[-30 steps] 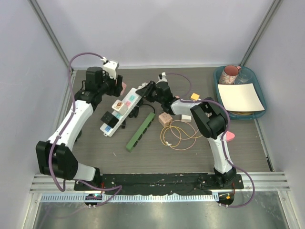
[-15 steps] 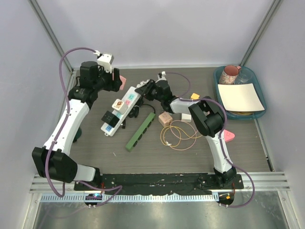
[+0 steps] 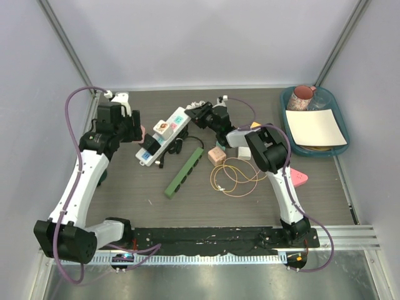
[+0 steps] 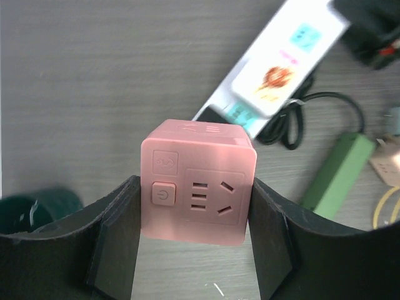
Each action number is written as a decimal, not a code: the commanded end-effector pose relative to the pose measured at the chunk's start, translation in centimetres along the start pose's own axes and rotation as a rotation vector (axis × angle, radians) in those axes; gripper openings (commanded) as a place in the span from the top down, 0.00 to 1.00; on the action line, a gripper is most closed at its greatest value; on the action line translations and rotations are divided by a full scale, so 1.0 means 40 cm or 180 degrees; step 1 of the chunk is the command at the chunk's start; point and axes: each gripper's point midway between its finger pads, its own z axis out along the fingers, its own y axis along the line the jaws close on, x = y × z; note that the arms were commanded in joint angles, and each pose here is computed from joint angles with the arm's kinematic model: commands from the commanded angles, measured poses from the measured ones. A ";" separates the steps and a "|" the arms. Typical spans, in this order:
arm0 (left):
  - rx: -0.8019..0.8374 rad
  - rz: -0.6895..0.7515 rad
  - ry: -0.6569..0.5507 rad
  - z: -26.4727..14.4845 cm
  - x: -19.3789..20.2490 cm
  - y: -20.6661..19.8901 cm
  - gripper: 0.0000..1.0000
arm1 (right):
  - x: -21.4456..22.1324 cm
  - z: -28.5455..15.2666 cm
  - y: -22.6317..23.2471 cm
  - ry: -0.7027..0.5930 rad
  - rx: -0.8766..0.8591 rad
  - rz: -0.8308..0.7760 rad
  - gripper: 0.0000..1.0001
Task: Pull the plug off the socket
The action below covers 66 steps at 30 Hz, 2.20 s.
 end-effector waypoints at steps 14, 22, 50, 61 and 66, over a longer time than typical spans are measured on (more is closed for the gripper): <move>-0.1450 -0.0570 0.0499 0.199 0.127 0.229 1.00 | -0.102 -0.082 0.220 -0.0068 -0.0758 -0.0389 0.99; -0.1855 -0.0366 0.0843 0.263 0.194 0.286 1.00 | -0.085 -0.109 0.220 0.0006 -0.0750 -0.0455 0.99; -0.0853 -0.0370 0.0439 0.190 -0.002 0.164 0.06 | -0.036 -0.120 0.215 0.0303 -0.0816 -0.0453 0.99; 0.0764 0.0246 0.0022 0.119 -0.069 -0.090 0.07 | 0.032 -0.125 0.225 0.0636 -0.0920 -0.0575 0.99; 0.0967 0.0456 0.0357 0.123 0.006 -0.145 0.07 | 0.061 -0.141 0.231 0.0688 -0.0886 -0.0637 0.99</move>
